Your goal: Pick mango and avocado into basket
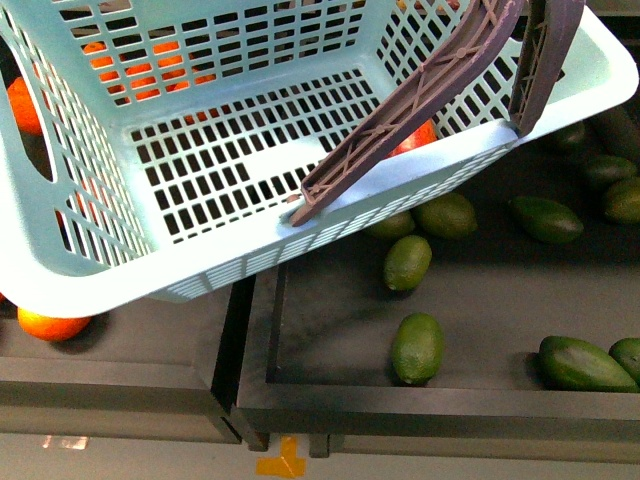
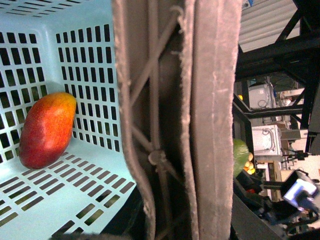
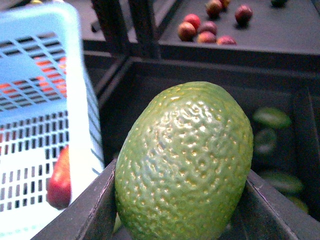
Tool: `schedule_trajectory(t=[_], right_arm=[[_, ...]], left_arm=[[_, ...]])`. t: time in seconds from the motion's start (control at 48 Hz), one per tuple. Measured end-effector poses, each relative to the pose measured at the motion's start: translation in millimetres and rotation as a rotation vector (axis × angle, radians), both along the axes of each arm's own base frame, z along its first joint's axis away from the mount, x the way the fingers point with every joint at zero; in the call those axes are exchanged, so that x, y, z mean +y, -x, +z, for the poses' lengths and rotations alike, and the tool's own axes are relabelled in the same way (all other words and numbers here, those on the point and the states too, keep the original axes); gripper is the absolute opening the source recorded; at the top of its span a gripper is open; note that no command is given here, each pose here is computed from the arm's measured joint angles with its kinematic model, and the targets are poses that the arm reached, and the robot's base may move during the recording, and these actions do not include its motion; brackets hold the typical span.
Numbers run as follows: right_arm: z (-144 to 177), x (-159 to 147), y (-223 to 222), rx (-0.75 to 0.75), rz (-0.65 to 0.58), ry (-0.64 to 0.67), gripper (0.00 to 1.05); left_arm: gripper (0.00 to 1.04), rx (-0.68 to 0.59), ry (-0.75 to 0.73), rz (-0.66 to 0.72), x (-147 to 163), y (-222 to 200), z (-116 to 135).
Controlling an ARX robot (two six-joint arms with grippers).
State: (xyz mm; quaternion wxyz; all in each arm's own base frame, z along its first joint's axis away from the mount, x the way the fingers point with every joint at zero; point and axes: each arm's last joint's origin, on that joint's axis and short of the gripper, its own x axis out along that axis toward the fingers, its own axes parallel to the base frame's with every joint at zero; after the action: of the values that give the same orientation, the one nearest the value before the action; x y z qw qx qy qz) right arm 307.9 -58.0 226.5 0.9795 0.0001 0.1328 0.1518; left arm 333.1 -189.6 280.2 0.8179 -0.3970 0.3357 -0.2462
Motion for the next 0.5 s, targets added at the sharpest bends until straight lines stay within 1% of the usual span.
schedule_trajectory(t=[0.063,0.188,0.25,0.396,0.459,0.479,0.5], right_arm=[[12.8,24.4,0.6,-0.034,0.041,-0.002,0.57],[22.2,74.0,-3.8,-0.06,0.104,0.025,0.57],[23.9,87.5,-4.6,-0.065,0.122,0.031,0.57],[30.8,134.4,-5.7,-0.084,0.195,0.036,0.57],[28.5,145.9,-5.3,-0.074,0.209,0.034,0.57],[26.7,150.3,-5.0,-0.068,0.211,0.037,0.58],[25.4,152.9,-4.9,-0.063,0.21,0.039,0.62]], left_arm=[[0.17,0.0,0.0,0.0,0.0,0.0,0.0],[0.17,0.0,0.0,0.001,0.0,0.0,0.0],[0.17,0.0,0.0,0.0,0.0,0.0,0.0],[0.17,0.0,0.0,0.0,0.0,0.0,0.0],[0.17,0.0,0.0,0.0,0.0,0.0,0.0],[0.17,0.0,0.0,0.0,0.0,0.0,0.0],[0.17,0.0,0.0,0.0,0.0,0.0,0.0]])
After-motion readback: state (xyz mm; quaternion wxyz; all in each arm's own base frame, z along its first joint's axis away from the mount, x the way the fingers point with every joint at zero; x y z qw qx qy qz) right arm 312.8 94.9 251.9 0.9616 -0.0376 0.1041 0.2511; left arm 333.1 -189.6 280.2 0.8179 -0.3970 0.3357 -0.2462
